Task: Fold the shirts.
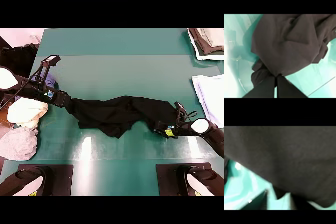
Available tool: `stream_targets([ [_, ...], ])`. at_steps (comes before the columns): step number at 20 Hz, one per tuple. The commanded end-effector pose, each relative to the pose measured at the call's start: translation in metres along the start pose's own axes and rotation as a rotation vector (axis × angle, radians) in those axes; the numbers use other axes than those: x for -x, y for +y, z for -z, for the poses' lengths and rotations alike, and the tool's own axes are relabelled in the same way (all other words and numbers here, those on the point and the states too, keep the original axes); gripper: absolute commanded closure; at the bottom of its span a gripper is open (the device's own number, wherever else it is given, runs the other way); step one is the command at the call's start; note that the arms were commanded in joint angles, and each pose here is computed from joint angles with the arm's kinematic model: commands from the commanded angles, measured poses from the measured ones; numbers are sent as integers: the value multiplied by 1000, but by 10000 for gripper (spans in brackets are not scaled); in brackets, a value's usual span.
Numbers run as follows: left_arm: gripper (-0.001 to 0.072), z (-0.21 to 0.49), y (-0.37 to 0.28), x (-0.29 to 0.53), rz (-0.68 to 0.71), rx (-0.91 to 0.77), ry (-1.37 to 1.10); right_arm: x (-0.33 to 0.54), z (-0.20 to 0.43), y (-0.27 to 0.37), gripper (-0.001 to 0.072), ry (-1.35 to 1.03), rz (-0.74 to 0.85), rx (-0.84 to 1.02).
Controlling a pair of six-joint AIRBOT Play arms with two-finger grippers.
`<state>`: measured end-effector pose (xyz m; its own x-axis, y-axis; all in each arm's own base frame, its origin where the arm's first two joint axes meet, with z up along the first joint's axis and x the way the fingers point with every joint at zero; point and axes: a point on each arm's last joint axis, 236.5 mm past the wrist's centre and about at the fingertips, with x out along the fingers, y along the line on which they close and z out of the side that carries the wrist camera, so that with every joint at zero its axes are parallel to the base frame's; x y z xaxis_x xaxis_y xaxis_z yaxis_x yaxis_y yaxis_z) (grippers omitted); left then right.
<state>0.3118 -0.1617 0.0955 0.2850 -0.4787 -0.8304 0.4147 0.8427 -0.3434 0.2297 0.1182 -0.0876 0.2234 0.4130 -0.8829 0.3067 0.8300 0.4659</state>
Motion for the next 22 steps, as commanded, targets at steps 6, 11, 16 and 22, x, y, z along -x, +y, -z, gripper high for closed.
stream_targets([
  [6, 685, -18, 6, 20, -61, -43, -54, 52, -62, 67, 696, -167, -92, 182],
  [11, 685, -91, -17, 138, -192, -188, -309, 201, -119, 133, 696, -514, -218, 309],
  [16, 685, -125, -82, 280, -223, -328, -643, 339, -122, 140, 697, -752, -169, 396],
  [22, 686, -97, -161, 373, -89, -433, -903, 435, -92, 135, 697, -929, -58, 406],
])
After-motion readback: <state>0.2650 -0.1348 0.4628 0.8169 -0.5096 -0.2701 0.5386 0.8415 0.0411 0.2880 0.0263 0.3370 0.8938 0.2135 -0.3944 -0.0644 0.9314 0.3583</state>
